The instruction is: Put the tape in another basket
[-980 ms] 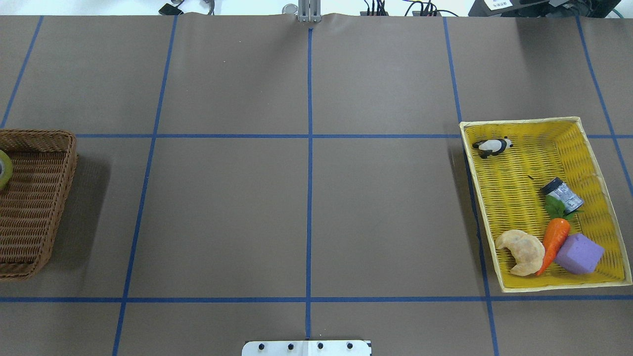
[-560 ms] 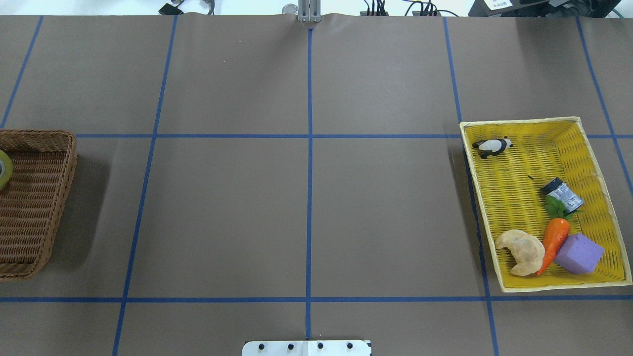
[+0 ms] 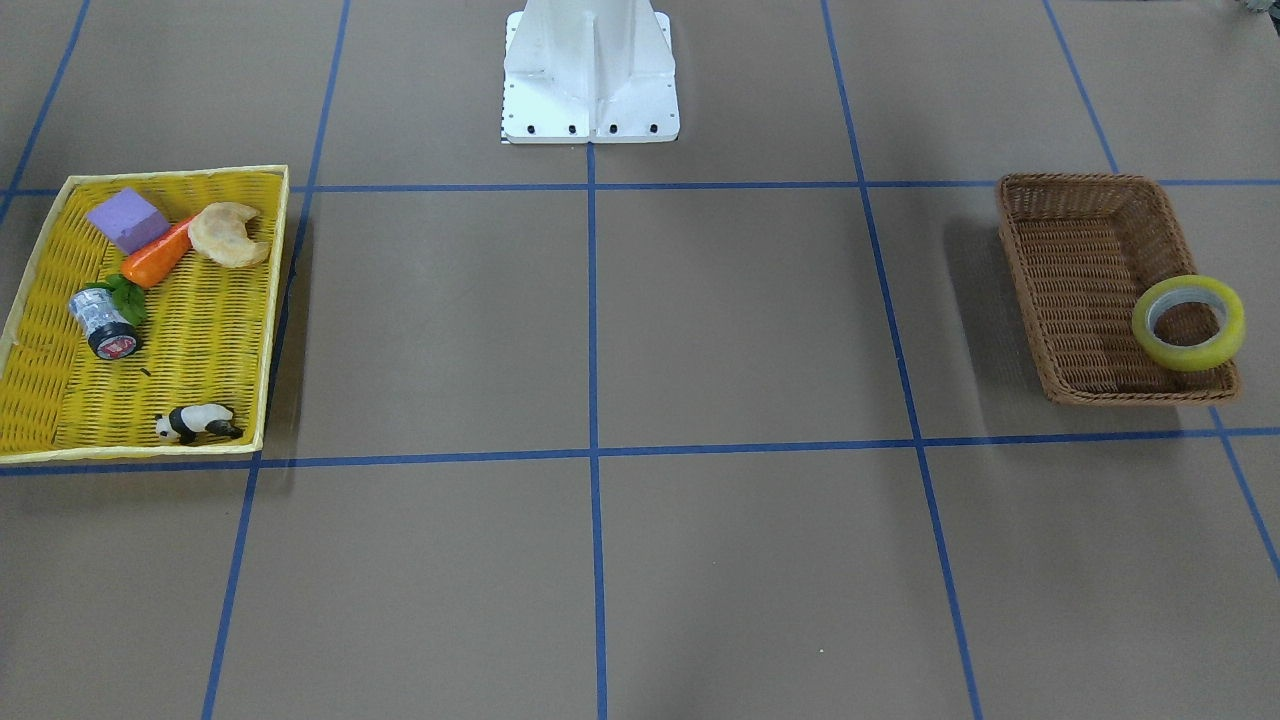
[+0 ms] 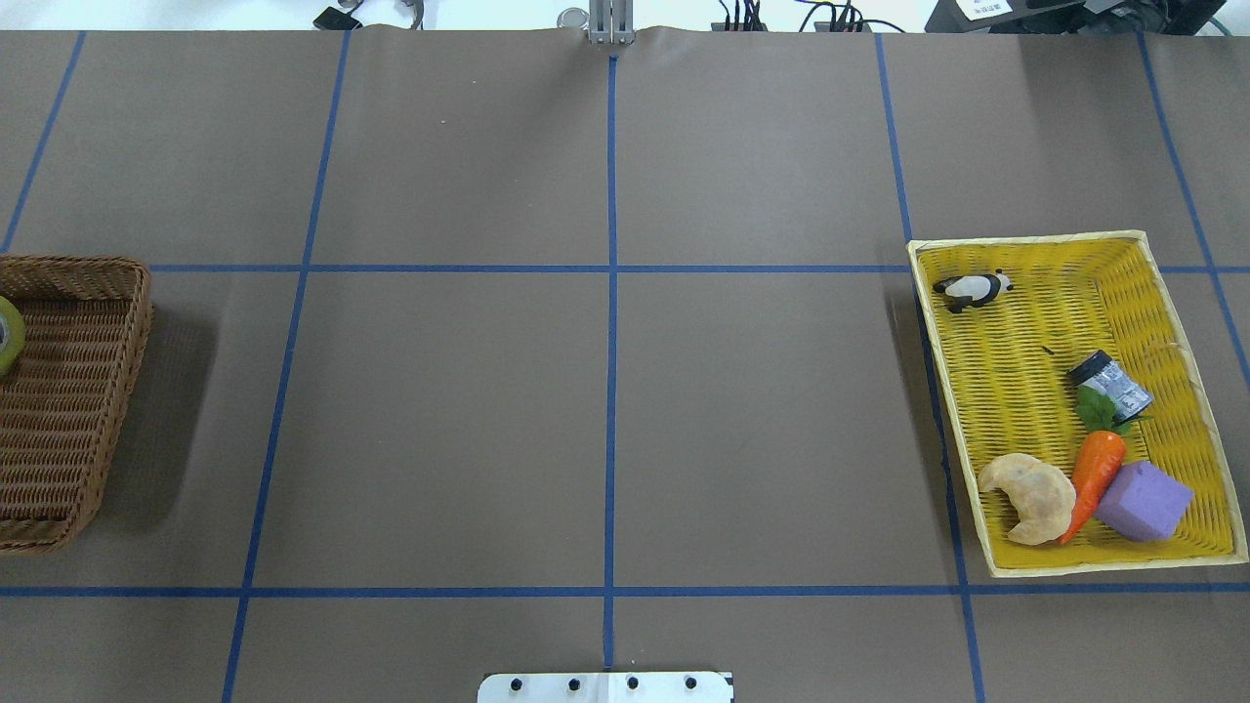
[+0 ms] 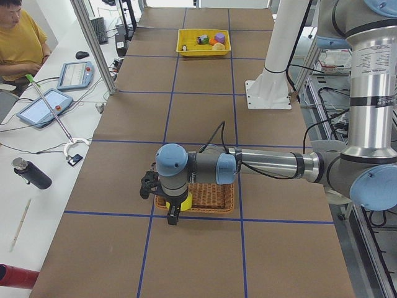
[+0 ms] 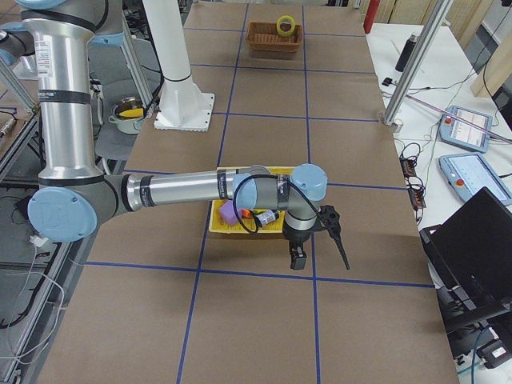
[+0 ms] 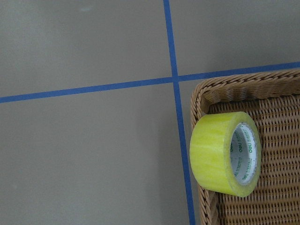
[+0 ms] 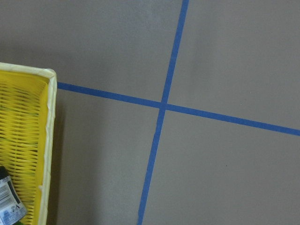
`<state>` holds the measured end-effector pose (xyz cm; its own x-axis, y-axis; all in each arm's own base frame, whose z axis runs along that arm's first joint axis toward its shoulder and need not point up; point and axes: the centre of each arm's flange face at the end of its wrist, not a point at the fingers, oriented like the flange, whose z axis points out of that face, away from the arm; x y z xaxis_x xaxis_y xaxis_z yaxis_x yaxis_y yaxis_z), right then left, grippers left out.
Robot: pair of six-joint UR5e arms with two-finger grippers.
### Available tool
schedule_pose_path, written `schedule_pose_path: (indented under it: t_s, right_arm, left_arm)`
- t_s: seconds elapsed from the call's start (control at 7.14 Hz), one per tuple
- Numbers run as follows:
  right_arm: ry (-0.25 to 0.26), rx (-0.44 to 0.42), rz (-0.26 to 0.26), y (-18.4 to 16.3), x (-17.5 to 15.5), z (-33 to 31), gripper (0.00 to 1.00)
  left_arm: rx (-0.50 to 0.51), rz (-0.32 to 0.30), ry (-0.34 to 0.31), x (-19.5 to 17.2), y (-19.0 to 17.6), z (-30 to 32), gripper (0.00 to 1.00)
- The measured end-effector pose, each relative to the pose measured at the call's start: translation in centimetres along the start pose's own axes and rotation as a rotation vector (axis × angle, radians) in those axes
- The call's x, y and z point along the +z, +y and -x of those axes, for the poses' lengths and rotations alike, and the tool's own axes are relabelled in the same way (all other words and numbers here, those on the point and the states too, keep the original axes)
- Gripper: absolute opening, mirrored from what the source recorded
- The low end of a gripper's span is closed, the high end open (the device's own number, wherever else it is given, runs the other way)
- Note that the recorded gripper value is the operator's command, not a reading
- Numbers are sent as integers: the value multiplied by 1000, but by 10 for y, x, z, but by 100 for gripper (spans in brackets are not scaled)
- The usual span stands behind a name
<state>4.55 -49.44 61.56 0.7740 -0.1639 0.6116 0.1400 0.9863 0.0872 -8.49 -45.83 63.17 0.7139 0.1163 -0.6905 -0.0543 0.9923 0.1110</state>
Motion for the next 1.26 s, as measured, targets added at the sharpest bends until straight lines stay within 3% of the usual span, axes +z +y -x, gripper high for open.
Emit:
schedule_pose_path:
  t_s: [1.26]
  right_arm:
    - [-41, 16, 11, 6, 7, -2, 100]
  left_arm:
    - [-14, 14, 0, 6, 12, 5, 99]
